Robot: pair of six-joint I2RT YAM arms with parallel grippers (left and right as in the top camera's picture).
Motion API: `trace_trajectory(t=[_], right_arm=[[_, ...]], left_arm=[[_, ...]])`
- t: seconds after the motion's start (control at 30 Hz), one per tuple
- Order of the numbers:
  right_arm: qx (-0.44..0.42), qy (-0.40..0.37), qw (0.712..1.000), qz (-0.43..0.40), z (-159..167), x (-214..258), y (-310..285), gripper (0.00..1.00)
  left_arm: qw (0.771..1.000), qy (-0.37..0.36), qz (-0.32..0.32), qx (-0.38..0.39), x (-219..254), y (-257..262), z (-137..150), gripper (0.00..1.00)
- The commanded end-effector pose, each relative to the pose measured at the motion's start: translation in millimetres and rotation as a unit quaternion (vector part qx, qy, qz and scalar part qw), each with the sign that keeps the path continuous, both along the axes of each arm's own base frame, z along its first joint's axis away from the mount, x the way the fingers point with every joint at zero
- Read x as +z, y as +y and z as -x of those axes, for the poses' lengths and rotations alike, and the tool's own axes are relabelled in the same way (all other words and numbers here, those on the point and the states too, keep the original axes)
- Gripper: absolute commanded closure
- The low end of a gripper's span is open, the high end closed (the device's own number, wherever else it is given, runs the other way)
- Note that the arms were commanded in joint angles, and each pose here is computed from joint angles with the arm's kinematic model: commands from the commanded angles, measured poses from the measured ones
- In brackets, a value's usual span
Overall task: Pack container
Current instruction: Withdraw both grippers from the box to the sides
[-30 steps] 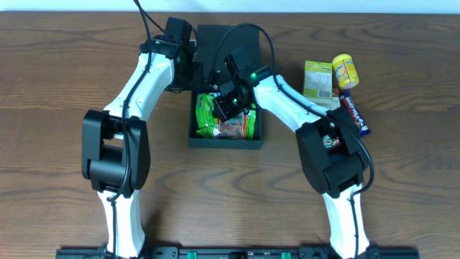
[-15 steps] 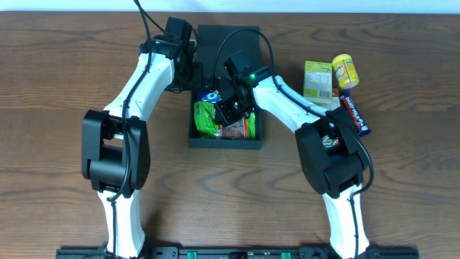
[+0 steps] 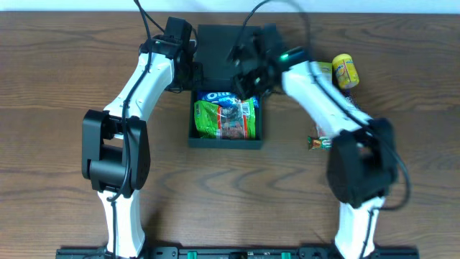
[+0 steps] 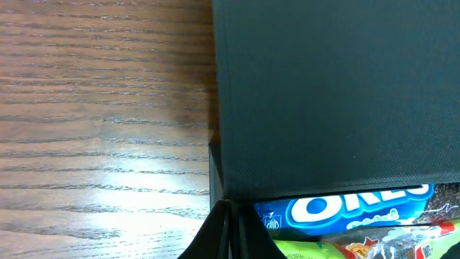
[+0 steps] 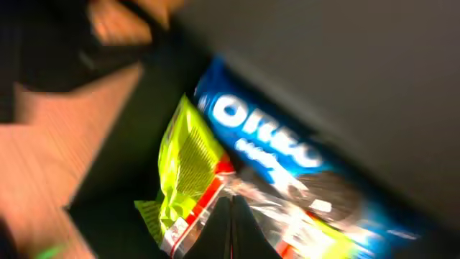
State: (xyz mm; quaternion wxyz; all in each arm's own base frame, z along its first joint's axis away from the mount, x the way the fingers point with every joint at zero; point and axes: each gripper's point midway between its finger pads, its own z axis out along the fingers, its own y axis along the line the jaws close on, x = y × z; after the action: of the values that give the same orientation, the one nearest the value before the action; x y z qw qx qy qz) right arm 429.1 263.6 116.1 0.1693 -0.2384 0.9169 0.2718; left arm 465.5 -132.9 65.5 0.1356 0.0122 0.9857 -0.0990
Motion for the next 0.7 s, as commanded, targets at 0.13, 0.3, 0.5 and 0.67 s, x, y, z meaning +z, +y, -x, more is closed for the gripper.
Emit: trace_trajectory(t=[0.13,0.3,0.5,0.67], right_arm=[[-0.086,-0.026,0.995,0.053,-19,23,-44,0.99],[-0.127,-0.031,0.99,0.058,-33,29,-74,0.99],[-0.184,-0.044,0.98,0.063,-47,45,-125,0.64],[-0.23,-0.048,0.967,0.098,-49,51,-167,0.01]], left_arm=[[1.0,0.009,-0.016,0.012,-13,10,-3,0.94],[1.0,0.006,-0.013,0.011,-3,8,-5,0.94],[0.999,-0.031,-0.004,0.009,46,5,-17,0.51],[0.997,-0.076,0.005,0.007,94,5,-29,0.05]])
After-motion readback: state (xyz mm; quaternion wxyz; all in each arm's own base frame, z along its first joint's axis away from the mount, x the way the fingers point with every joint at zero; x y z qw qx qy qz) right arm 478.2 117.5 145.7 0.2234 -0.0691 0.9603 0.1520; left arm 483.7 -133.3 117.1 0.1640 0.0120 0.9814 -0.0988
